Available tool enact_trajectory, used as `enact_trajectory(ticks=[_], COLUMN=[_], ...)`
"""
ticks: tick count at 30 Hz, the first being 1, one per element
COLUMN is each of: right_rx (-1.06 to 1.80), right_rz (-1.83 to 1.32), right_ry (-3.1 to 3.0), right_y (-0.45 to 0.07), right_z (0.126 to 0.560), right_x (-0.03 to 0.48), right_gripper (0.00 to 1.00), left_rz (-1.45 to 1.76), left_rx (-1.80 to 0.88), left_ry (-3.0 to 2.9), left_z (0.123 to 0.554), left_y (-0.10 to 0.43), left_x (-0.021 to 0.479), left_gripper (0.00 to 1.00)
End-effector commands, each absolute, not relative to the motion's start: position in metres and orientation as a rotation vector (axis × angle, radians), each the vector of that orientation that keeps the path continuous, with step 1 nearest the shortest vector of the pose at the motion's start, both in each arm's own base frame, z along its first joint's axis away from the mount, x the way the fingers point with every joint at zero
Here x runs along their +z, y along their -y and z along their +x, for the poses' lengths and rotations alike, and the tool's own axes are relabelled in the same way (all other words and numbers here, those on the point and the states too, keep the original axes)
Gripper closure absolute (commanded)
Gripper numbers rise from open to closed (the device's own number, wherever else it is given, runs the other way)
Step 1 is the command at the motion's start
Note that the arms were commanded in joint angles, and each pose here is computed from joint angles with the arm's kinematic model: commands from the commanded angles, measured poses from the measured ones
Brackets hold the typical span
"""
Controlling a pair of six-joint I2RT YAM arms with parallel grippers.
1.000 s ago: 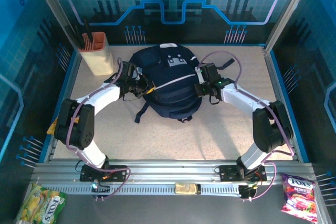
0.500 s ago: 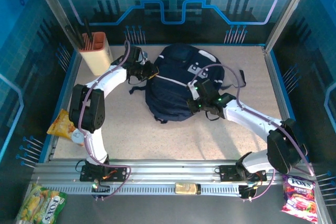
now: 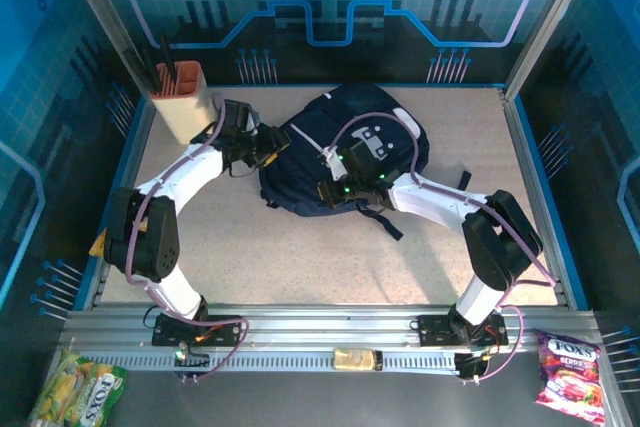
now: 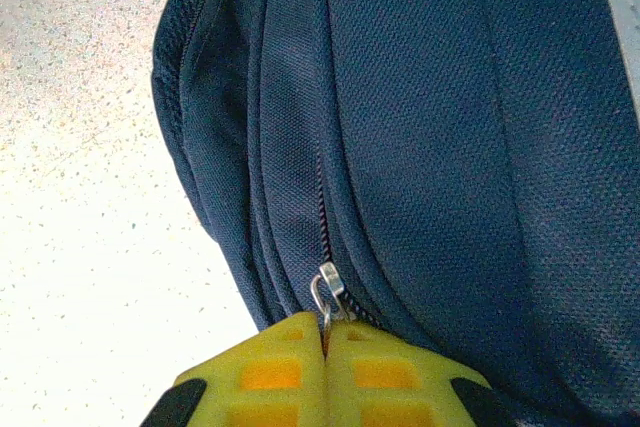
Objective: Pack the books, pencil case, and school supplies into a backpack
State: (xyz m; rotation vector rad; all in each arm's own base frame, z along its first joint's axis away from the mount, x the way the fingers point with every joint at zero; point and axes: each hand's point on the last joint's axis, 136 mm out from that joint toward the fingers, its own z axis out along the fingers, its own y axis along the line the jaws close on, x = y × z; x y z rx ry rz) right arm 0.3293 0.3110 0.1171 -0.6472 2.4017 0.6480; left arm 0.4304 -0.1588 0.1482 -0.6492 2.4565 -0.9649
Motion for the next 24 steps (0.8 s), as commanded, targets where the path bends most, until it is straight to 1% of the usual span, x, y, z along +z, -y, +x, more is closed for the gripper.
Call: enact_trajectory(ticks=[1,5,6,8,10,12,14,17,20,24], right_rx=[0.743,0.733,0.729,0.714,0.678,0.623,0.524,0.289,0.107,0.033], right_rz=[-0.682,-0.673,-0.674,-0.67,-0.674,-0.706,-0.754,-0.776,-0.721,-0.582], right_ry=[-2.327,-2.33,-2.332,-2.342,-2.351,-2.363,-2.375,-2.425,-2.478,-2.484], right_y=[-0.332,-0.328,-0.328,-0.324,-0.319,-0.31,-0.295,-0.257,-0.22,-0.194], right_z=[0.329,0.328,0.327,0.326,0.325,0.322,0.317,0.316,0.323,0.338], right_x=[0.137,0.136,0.135,0.133,0.13,0.126,0.118,0.101,0.094,0.103], right_gripper=[1.0,1.0,1.0,1.0,1.0,1.0,1.0,0.99,0.99,0.96], left_rz=[-0.651,-0.681,-0.685,-0.696,-0.702,-0.708,-0.702,-0.682,-0.676,-0.675], left_rx=[-1.122,-1.093,-1.097,-1.104,-1.087,-1.054,-1.024,-1.012,-1.0,-1.005], left_ry=[-2.451,-2.486,-2.487,-2.491,-2.489,-2.484,-2.478,-2.472,-2.467,-2.471], left_z=[0.432,0.434,0.435,0.438,0.441,0.444,0.446,0.449,0.45,0.449], left_y=[0.19,0.2,0.201,0.203,0.203,0.198,0.194,0.191,0.187,0.187], left_x=[0.149,0.128,0.125,0.12,0.118,0.116,0.118,0.122,0.125,0.125], left_gripper=[0.49,0.55,0.58,0.67,0.77,0.91,1.0,1.0,1.0,1.0])
